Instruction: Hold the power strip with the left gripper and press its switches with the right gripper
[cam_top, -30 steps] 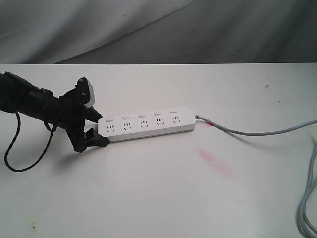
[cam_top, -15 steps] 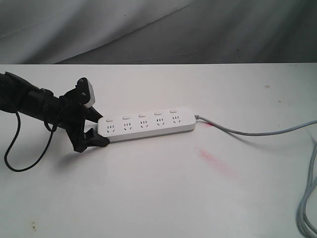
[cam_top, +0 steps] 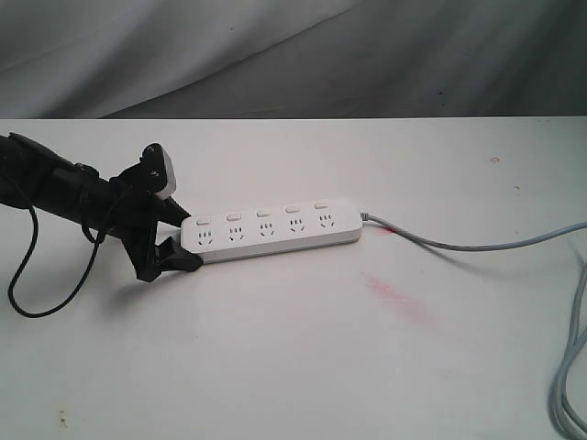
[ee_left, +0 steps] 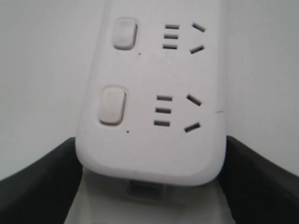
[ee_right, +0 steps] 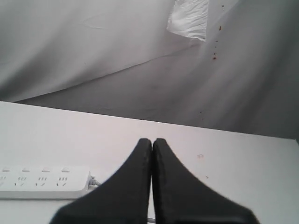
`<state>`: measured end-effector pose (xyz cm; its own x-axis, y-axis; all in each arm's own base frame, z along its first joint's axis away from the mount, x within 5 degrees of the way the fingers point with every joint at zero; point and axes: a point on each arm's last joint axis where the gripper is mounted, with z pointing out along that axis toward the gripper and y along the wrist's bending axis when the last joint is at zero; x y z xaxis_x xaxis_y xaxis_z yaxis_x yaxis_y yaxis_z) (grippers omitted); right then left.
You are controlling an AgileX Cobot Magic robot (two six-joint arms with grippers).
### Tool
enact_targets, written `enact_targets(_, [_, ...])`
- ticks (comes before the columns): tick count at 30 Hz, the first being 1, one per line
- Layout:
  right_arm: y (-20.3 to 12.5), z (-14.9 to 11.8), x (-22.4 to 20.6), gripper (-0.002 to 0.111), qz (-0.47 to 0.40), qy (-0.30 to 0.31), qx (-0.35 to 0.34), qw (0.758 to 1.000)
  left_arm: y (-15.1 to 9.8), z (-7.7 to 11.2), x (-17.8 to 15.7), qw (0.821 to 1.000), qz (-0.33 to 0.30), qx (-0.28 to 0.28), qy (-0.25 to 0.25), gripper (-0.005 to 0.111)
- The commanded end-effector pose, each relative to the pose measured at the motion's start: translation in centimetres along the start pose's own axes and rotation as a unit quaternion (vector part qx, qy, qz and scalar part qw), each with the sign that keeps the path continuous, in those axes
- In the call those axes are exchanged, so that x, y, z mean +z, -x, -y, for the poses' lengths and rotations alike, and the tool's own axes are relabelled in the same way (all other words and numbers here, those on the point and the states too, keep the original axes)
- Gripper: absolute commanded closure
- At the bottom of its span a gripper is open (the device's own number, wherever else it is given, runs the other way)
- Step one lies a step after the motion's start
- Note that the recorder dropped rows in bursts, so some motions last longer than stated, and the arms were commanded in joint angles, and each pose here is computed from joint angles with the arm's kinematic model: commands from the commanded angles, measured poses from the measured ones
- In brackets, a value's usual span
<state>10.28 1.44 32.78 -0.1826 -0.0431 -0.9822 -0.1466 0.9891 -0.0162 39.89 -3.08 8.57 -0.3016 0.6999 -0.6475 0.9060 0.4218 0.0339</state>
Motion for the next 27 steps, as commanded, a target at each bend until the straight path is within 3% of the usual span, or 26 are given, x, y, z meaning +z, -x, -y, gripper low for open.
enact_targets(1, [1.4,0.1,1.9,0.108,-0.054,-0.001,0.075,0.996,-0.3,0.0,0.2,1.0,-0.009,0.009,-0.002,0.049])
enact_targets(5, [1.9,-0.8,3.2,0.108,-0.144,0.025,0.093,0.985,-0.3,0.0,0.2,1.0,-0.009,0.009,-0.002,0.049])
enact_targets(9, [2.3,-3.1,5.0,0.108,-0.229,0.101,0.004,0.968,-0.3,0.0,0.2,1.0,-0.009,0.009,-0.002,0.049])
enact_targets(19, [3.9,-8.9,11.0,0.108,-0.26,0.256,-0.089,0.927,-0.3,0.0,0.2,1.0,-0.009,0.009,-0.002,0.049])
enact_targets(27, [4.2,-12.9,19.1,0.108,-0.28,0.324,-0.149,0.892,-0.3,0.0,0.2,1.0,-0.009,0.009,-0.002,0.049])
